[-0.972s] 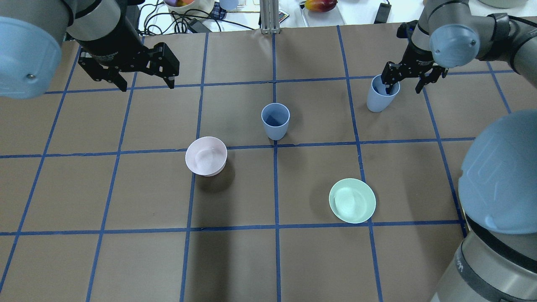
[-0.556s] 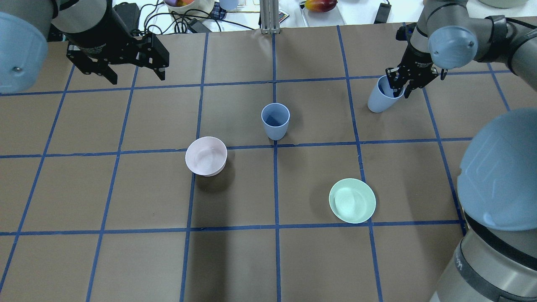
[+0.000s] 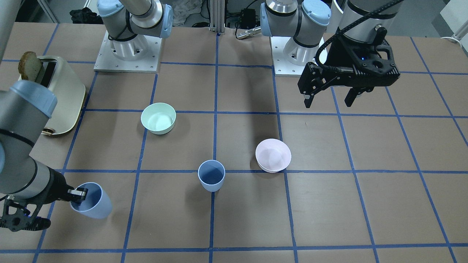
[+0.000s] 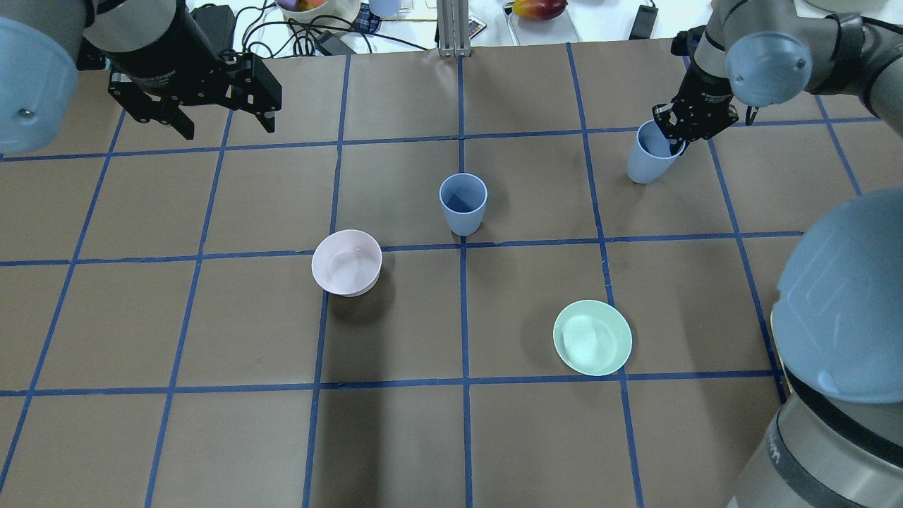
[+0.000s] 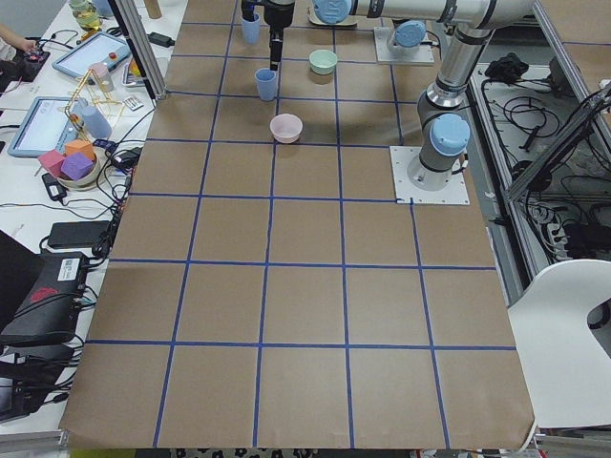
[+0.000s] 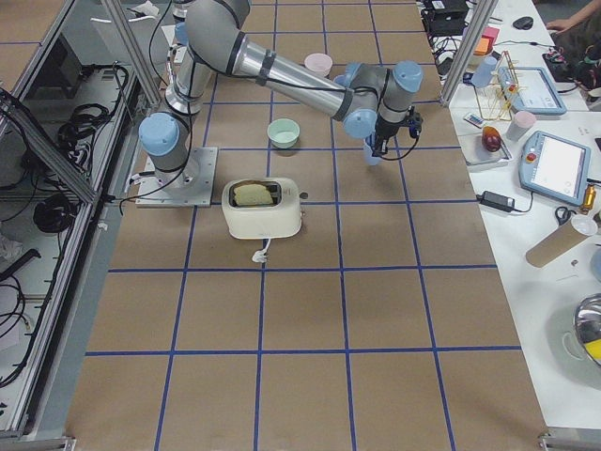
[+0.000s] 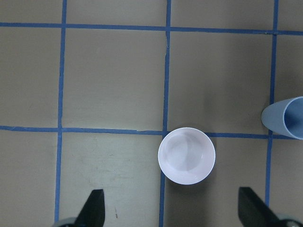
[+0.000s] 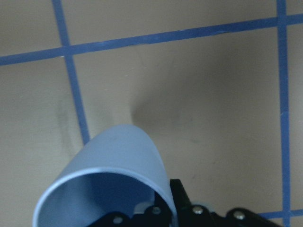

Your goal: Stack blue cups with both arms

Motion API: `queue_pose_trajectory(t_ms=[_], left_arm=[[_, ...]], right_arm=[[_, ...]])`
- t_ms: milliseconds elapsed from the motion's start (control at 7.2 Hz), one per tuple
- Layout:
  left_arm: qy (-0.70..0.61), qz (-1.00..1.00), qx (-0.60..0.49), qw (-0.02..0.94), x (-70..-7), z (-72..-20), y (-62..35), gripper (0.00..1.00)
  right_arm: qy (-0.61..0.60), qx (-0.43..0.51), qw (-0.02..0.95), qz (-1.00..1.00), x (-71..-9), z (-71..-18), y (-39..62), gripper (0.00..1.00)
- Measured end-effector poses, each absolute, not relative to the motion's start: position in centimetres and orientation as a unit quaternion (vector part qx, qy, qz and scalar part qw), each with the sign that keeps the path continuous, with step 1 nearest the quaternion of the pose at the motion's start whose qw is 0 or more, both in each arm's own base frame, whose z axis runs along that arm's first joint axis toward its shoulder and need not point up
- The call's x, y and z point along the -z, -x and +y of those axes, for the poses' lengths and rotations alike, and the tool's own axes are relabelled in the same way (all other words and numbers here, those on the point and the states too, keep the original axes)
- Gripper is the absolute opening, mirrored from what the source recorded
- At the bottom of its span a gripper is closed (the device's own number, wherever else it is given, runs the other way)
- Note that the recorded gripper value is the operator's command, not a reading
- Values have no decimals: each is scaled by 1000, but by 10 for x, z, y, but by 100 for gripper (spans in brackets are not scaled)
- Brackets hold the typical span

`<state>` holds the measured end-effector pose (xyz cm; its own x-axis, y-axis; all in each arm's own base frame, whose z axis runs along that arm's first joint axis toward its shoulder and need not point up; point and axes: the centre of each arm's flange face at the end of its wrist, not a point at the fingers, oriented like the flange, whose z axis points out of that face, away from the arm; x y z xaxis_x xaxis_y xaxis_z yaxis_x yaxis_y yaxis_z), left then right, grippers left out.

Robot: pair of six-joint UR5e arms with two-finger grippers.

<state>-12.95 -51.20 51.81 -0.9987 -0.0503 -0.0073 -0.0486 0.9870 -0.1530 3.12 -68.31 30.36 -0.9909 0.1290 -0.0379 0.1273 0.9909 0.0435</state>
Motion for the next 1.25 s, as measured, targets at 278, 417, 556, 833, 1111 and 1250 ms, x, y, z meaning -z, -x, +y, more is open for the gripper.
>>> queue_pose_trajectory(t_ms=[278,417,556,833,1111,1250], left_arm=[[25,997,78,6,-519,-511,130,100],[25,997,78,6,-520,-511,130,100],[25,997,78,5,-520,-511,130,100],[25,997,79,5,-520,-511,130,100],[25,997,79,6,-520,-511,130,100],[25,997,79,5,-520,-511,130,100]], right_arm=[[-92,-15,36,995,-349,-656,-121,0],[-101,-11,38,994,-366,-638,-173,0],[-112,-9,39,993,-378,-619,-218,0],[-130,-11,39,991,-387,-587,-284,0],[-141,-20,36,989,-378,-576,-309,0],[-144,-27,32,989,-368,-577,-313,0]])
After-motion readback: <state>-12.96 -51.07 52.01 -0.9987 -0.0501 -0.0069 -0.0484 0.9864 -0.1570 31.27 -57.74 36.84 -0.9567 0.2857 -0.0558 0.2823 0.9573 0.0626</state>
